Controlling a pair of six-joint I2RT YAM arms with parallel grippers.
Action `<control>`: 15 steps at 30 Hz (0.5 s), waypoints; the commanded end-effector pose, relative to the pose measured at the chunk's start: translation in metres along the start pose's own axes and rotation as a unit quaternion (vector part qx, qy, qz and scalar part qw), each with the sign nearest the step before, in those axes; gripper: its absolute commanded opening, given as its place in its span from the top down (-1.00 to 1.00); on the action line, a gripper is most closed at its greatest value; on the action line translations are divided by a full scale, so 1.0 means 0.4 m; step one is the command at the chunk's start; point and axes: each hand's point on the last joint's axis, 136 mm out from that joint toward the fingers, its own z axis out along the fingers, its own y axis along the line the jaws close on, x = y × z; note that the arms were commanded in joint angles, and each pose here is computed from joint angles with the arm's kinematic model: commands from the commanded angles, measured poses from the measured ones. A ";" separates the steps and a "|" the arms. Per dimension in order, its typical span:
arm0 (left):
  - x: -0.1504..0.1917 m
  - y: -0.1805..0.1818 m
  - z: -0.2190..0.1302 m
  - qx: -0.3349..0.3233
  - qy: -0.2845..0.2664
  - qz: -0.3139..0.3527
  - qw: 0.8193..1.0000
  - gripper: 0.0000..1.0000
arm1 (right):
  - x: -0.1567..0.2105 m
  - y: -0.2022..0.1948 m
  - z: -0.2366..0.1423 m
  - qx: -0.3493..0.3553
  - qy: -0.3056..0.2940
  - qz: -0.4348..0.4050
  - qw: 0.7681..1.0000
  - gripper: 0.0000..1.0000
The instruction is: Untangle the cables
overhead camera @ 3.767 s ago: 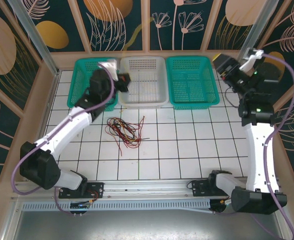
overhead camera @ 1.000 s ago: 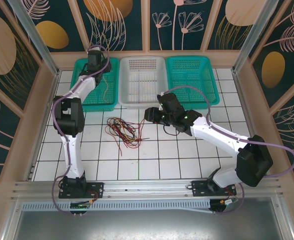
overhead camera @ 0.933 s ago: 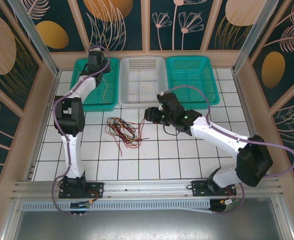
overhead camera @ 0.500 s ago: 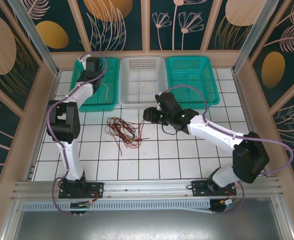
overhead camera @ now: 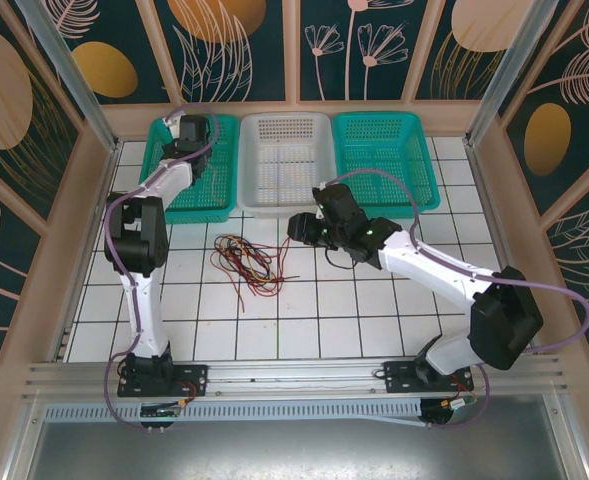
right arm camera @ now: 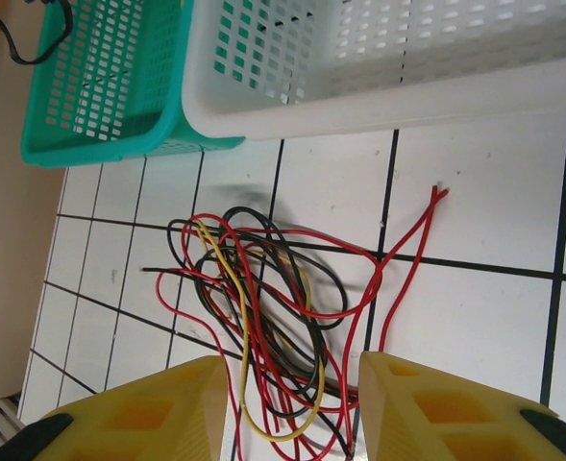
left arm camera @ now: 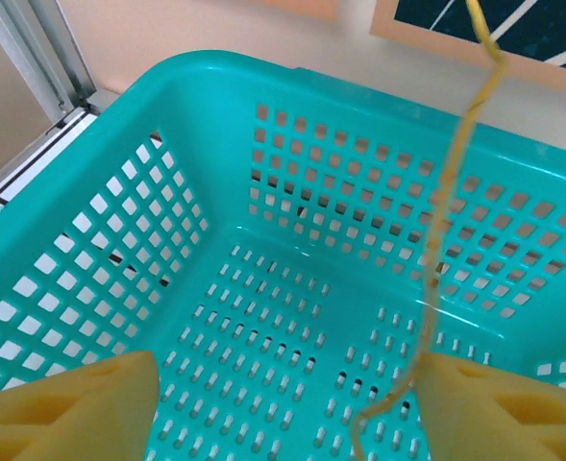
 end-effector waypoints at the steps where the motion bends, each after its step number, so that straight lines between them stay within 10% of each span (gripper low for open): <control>1: -0.096 0.006 -0.074 0.002 -0.029 -0.022 0.999 -0.46 | -0.042 0.036 -0.026 -0.017 -0.033 -0.008 0.999 0.19; 15: -0.141 0.059 -0.437 0.143 -0.007 -0.092 0.985 -0.61 | 0.025 0.023 0.014 -0.012 -0.009 -0.010 1.000 0.18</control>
